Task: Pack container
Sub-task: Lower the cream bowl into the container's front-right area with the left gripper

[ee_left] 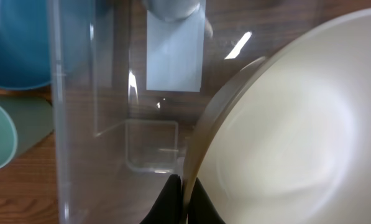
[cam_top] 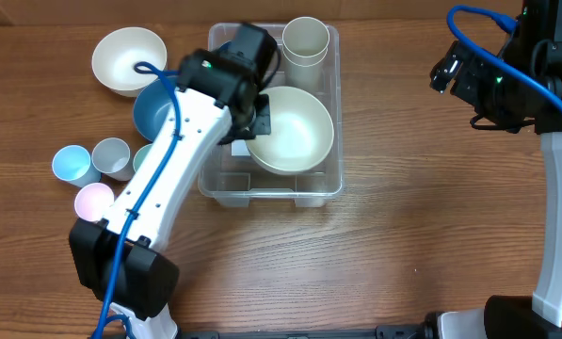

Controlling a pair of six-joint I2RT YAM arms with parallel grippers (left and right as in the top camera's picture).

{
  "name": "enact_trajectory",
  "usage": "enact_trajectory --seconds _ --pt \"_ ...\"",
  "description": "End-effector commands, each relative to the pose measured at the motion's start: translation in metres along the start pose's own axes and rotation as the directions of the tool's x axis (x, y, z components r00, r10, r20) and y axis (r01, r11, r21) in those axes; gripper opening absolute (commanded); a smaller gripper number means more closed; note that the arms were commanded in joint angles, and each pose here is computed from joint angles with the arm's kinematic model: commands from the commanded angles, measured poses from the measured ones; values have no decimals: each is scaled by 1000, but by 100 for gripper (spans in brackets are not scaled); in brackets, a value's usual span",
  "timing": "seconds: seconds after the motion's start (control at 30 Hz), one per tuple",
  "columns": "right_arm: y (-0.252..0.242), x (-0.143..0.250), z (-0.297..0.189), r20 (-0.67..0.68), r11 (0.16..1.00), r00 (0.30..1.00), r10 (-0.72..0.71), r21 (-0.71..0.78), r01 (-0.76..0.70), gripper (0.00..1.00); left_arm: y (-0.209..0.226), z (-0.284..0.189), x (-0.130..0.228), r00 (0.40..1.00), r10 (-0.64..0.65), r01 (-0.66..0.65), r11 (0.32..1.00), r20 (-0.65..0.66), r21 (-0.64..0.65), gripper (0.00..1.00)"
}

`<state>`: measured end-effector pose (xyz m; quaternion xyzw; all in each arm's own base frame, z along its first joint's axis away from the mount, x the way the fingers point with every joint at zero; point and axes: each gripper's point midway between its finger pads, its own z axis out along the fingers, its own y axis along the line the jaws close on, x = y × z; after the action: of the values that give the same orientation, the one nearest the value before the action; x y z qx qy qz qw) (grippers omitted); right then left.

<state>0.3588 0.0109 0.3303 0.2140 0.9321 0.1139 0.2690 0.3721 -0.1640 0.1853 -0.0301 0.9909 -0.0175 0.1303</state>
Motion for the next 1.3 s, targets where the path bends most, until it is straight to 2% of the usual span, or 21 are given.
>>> enact_trajectory --seconds 0.0,0.5,0.8,0.9,1.1,1.27 --pt "1 -2 -4 16 1000 1000 4 -6 -4 100 -4 11 11 1000 -21 21 999 -7 -35 4" --pt "1 -2 -4 16 1000 1000 4 -6 -4 100 -6 11 9 999 4 -1 997 34 -76 4" --pt "1 -2 -4 15 1000 1000 4 -6 -4 100 -9 28 22 1000 29 -28 995 9 -96 4" --pt "1 -2 -4 15 1000 1000 4 -6 -4 100 -8 28 18 999 28 -25 994 26 -105 14" --pt "1 -2 -4 15 1000 1000 4 -6 -4 100 -8 23 16 999 27 -23 994 37 -102 25" --pt "1 -2 -4 13 1000 1000 5 -9 -5 100 -9 -9 11 996 18 -13 998 83 -65 35"
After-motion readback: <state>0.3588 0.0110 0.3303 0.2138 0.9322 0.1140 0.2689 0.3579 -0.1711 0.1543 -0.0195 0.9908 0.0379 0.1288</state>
